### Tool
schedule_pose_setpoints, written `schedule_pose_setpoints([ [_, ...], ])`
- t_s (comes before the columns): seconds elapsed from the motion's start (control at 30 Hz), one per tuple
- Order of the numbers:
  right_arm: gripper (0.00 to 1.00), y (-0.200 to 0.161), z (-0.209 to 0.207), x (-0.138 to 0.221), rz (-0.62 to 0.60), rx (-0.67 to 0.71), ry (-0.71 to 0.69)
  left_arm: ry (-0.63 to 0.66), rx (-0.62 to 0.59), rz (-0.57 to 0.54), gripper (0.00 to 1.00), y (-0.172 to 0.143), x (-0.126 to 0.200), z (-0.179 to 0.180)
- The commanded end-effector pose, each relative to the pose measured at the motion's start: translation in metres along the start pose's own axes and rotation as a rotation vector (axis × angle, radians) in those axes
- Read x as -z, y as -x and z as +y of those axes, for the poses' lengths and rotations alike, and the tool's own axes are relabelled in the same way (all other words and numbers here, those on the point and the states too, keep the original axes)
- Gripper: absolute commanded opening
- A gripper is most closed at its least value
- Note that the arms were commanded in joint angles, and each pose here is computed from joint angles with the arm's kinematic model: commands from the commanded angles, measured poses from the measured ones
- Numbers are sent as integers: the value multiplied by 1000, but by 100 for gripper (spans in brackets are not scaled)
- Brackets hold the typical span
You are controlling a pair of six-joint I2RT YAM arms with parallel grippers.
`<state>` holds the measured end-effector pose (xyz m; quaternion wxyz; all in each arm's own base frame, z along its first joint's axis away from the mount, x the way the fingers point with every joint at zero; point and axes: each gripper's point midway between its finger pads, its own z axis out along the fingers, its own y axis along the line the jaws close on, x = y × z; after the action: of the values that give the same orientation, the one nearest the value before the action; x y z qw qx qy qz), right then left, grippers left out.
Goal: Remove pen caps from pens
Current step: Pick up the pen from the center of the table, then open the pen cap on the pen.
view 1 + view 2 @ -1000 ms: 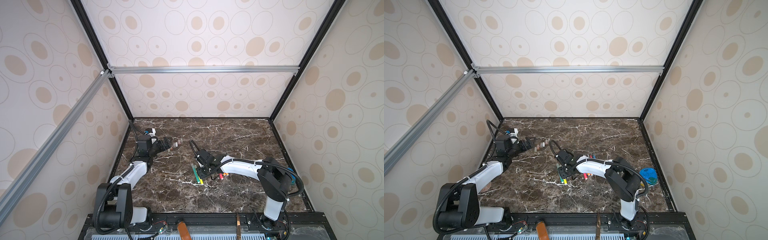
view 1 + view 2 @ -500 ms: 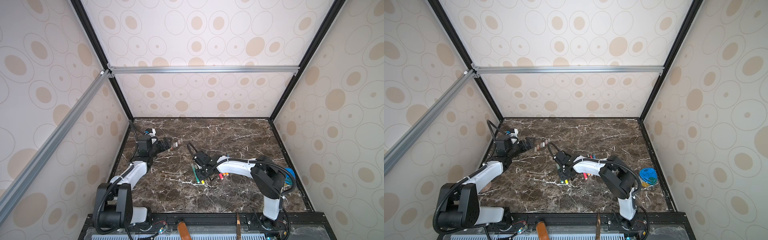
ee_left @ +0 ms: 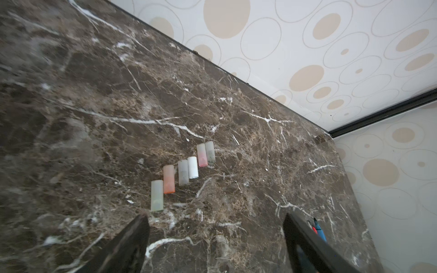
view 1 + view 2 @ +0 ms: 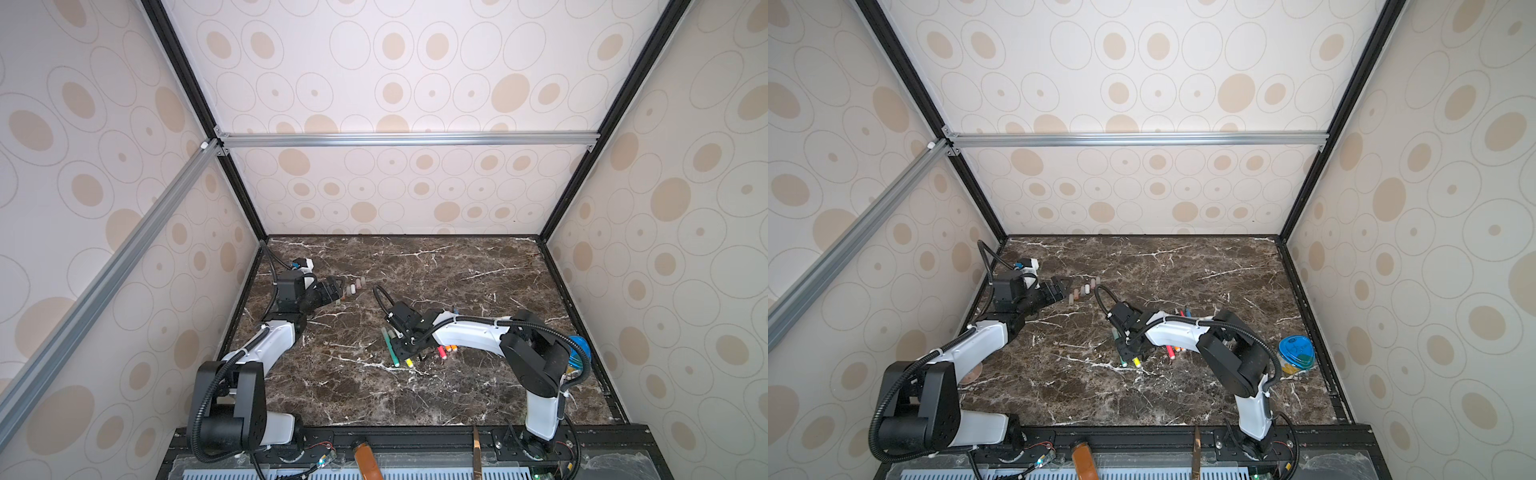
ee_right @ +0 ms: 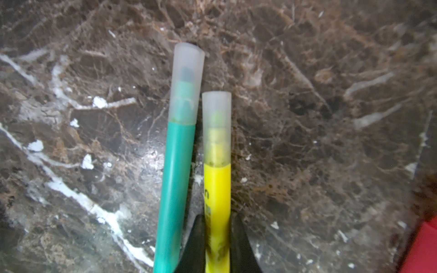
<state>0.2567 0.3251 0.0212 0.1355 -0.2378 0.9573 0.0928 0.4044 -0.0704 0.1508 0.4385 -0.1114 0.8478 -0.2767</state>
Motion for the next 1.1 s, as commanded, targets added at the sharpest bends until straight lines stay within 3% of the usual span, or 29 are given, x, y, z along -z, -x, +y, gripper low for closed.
schedule_pose_setpoints([
  [0.0,6,-6,-24,12,8,-12,-40,-118,-22,25,85,5,-5,-27],
  [0.6,1,62,-53,104,-347,-40,60,-538,-91,291,81,-76,-19,-160],
  [1.07,0,75,-49,122,-428,-47,82,-689,-81,352,60,-99,-30,-217],
])
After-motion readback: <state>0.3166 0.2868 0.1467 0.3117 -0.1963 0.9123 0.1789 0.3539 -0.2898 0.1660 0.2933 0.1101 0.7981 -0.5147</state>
